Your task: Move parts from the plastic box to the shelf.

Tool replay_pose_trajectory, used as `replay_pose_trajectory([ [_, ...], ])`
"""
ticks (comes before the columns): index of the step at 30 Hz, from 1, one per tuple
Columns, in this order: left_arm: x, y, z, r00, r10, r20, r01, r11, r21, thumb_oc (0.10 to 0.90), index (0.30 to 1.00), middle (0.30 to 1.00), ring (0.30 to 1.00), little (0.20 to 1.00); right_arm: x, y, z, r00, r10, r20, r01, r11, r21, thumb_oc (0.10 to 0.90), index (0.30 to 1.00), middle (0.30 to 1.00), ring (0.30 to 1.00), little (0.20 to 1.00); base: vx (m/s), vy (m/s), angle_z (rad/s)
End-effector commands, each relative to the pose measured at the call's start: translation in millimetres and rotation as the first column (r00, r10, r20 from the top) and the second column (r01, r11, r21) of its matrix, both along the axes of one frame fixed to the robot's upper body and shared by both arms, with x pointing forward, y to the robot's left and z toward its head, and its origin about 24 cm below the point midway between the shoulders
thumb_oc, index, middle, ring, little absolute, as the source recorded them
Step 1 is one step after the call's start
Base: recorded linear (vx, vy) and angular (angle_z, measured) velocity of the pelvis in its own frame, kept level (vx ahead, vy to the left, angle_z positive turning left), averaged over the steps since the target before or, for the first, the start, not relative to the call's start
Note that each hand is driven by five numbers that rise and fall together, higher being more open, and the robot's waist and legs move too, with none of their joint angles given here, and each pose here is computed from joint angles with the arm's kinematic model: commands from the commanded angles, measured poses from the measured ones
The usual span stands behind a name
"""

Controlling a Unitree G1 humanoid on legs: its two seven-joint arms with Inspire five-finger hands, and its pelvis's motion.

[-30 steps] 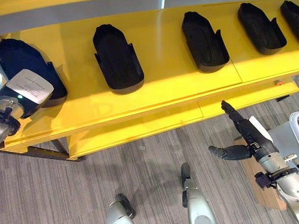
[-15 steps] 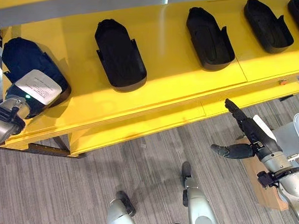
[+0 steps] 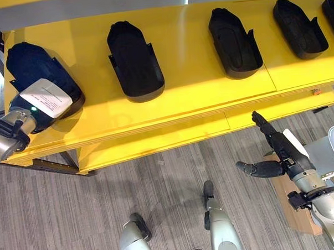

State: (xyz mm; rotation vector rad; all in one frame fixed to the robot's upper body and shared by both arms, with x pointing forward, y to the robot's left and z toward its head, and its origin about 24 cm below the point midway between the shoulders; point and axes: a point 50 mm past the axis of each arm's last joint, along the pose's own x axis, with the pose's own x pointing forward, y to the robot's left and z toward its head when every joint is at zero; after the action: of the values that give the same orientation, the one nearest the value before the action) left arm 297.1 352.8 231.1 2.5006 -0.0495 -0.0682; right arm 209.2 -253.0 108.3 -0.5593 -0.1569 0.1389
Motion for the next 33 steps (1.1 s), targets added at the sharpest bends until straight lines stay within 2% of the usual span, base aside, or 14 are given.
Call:
replay_pose_trajectory([
  [1,-17,16,53,0.973,0.071,0.219,-0.064,0.997,-0.038,0.900,1.000,1.000,1.000,1.000,-4,-13,44,0.977,-0.026,0.210,0.041,0.997,-0.067,0.900,1.000,1.000,1.000,1.000,0.00,0.000,0.00],
  [6,-25,37,42,0.960,0.163,0.229,-0.139,0.983,-0.118,0.900,1.000,1.000,1.000,1.000,-2,-11,44,0.978,-0.018,0.207,0.034,0.997,-0.072,0.900,1.000,1.000,1.000,1.000,0.00,0.000,0.00],
  [7,-29,50,32,0.951,0.225,0.214,-0.196,0.969,-0.148,0.900,1.000,1.000,1.000,1.000,-1,-10,46,0.977,-0.006,0.211,0.023,0.997,-0.077,0.900,1.000,1.000,1.000,1.000,0.00,0.000,0.00],
  [10,-35,65,25,0.935,0.293,0.200,-0.259,0.949,-0.183,0.900,1.000,1.000,1.000,1.000,0,-9,47,0.975,0.000,0.220,0.018,0.997,-0.078,0.900,1.000,1.000,1.000,1.000,0.00,0.000,0.00],
  [13,-35,66,24,0.937,0.296,0.186,-0.264,0.948,-0.178,0.900,1.000,1.000,1.000,1.000,-1,-10,48,0.975,-0.007,0.224,0.026,0.997,-0.079,0.900,1.000,1.000,1.000,1.000,0.00,0.000,0.00],
  [19,-33,46,35,0.959,0.215,0.185,-0.192,0.972,-0.137,0.900,1.000,1.000,1.000,1.000,-4,-15,46,0.977,-0.036,0.212,0.053,0.996,-0.075,0.900,1.000,1.000,1.000,1.000,0.00,0.000,0.00],
  [22,-36,46,38,0.951,0.216,0.221,-0.183,0.970,-0.160,0.900,1.000,1.000,1.000,1.000,-5,-16,44,0.977,-0.047,0.207,0.062,0.996,-0.071,0.900,1.000,1.000,1.000,1.000,0.00,0.000,0.00],
  [24,-38,48,40,0.941,0.228,0.251,-0.184,0.965,-0.189,0.900,1.000,1.000,1.000,1.000,-5,-16,44,0.978,-0.048,0.205,0.064,0.996,-0.069,0.900,1.000,1.000,1.000,1.000,0.00,0.000,0.00],
  [26,-42,57,49,0.889,0.269,0.370,-0.157,0.939,-0.306,0.900,1.000,1.000,1.000,1.000,-4,-14,41,0.979,-0.038,0.198,0.049,0.997,-0.052,0.900,1.000,1.000,1.000,1.000,0.00,0.000,0.00],
  [29,-46,61,58,0.855,0.280,0.437,-0.122,0.927,-0.354,0.900,1.000,1.000,1.000,1.000,-5,-12,39,0.981,-0.026,0.195,0.035,0.998,-0.043,0.900,1.000,1.000,1.000,1.000,0.00,0.000,0.00],
  [31,-52,58,65,0.821,0.238,0.519,-0.015,0.918,-0.396,0.900,1.000,1.000,1.000,1.000,-8,-9,35,0.981,-0.015,0.195,0.020,0.999,-0.027,0.900,1.000,1.000,1.000,1.000,0.01,-0.045,0.03],
  [33,-55,63,55,0.818,0.266,0.511,-0.015,0.897,-0.442,0.900,1.000,1.000,1.000,1.000,-7,-8,37,0.978,-0.012,0.206,0.018,0.999,-0.028,0.900,1.000,1.000,1.000,1.000,0.00,-0.032,0.07],
])
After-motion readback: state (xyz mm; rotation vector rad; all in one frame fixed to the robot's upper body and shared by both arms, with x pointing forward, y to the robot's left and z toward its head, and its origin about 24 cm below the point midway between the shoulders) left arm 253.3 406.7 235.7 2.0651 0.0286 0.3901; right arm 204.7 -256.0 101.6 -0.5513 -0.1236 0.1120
